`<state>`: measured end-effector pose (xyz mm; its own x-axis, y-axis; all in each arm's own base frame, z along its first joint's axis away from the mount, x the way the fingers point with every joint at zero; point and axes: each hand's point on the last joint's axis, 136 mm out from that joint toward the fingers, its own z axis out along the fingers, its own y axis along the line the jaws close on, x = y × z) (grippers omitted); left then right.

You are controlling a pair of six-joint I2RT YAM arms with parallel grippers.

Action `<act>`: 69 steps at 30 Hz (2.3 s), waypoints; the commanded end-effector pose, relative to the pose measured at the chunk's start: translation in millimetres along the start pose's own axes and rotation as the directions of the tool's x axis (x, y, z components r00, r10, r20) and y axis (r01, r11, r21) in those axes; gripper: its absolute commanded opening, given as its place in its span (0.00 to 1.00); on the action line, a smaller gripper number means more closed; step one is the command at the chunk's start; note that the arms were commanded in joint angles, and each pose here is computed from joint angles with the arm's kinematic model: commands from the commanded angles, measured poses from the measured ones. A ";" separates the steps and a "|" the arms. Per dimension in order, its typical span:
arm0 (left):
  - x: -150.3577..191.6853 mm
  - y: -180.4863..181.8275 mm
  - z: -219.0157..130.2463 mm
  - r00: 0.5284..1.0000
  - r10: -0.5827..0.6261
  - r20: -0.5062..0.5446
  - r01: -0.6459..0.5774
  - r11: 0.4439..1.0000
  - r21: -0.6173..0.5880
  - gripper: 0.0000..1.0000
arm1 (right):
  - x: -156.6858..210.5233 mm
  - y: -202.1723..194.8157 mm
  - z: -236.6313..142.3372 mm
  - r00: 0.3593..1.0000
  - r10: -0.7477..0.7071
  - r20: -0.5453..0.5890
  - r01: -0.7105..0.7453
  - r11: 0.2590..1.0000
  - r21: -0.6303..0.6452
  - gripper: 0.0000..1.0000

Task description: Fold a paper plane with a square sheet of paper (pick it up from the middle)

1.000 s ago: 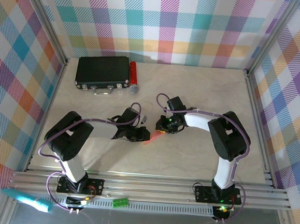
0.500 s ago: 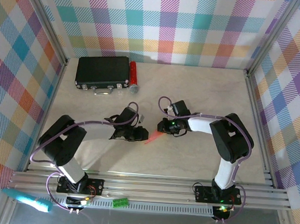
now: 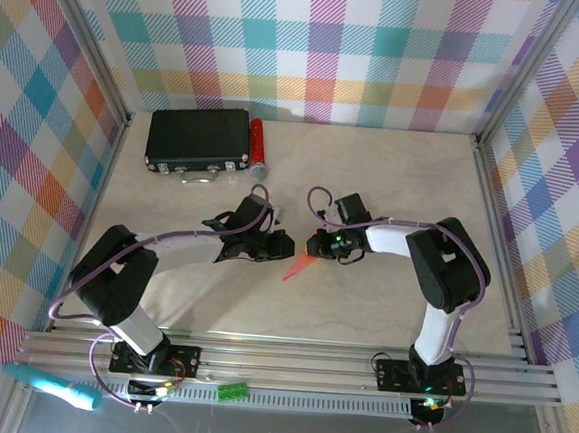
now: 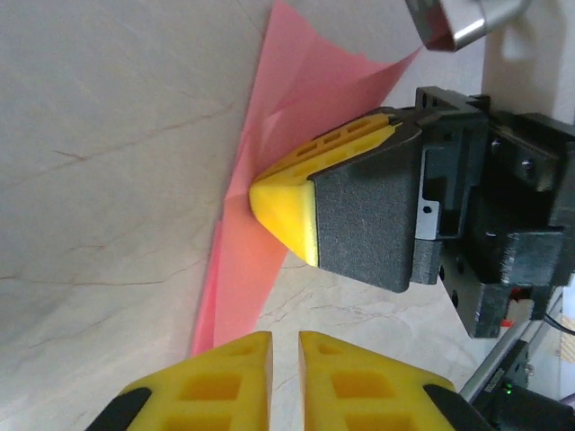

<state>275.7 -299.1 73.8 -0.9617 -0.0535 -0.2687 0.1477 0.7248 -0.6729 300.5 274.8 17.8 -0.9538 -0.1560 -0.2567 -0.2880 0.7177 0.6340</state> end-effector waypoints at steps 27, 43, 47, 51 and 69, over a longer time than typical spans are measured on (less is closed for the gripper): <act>34.2 15.1 60.3 0.984 -0.049 -0.170 0.046 0.999 -0.020 0.04 | 26.2 -32.3 11.1 0.987 0.086 -0.137 -0.085 0.996 0.019 0.07; 19.8 -7.2 36.8 0.993 -0.003 -0.115 0.003 1.000 -0.001 0.05 | 37.8 -52.9 14.6 0.963 0.191 -0.190 -0.167 0.977 0.135 0.05; 19.0 -13.9 34.8 0.995 0.009 -0.096 -0.007 1.000 0.013 0.06 | 37.0 -53.3 15.4 0.959 0.211 -0.192 -0.186 0.973 0.139 0.05; 26.1 -5.9 40.9 0.994 -0.009 -0.106 0.009 1.000 0.000 0.06 | 37.4 -54.5 16.8 0.954 0.227 -0.197 -0.201 0.969 0.144 0.05; 41.0 31.7 49.1 0.988 -0.013 -0.153 -0.008 0.990 -0.141 0.06 | 43.5 -64.4 19.6 0.934 0.280 -0.221 -0.241 0.952 0.190 0.05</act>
<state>260.7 -323.6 23.4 -0.9836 0.0139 -0.1799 0.1257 0.7679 -0.6282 299.1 275.1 12.9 -0.9871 -0.1546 -0.0428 -0.1390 0.6907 0.7097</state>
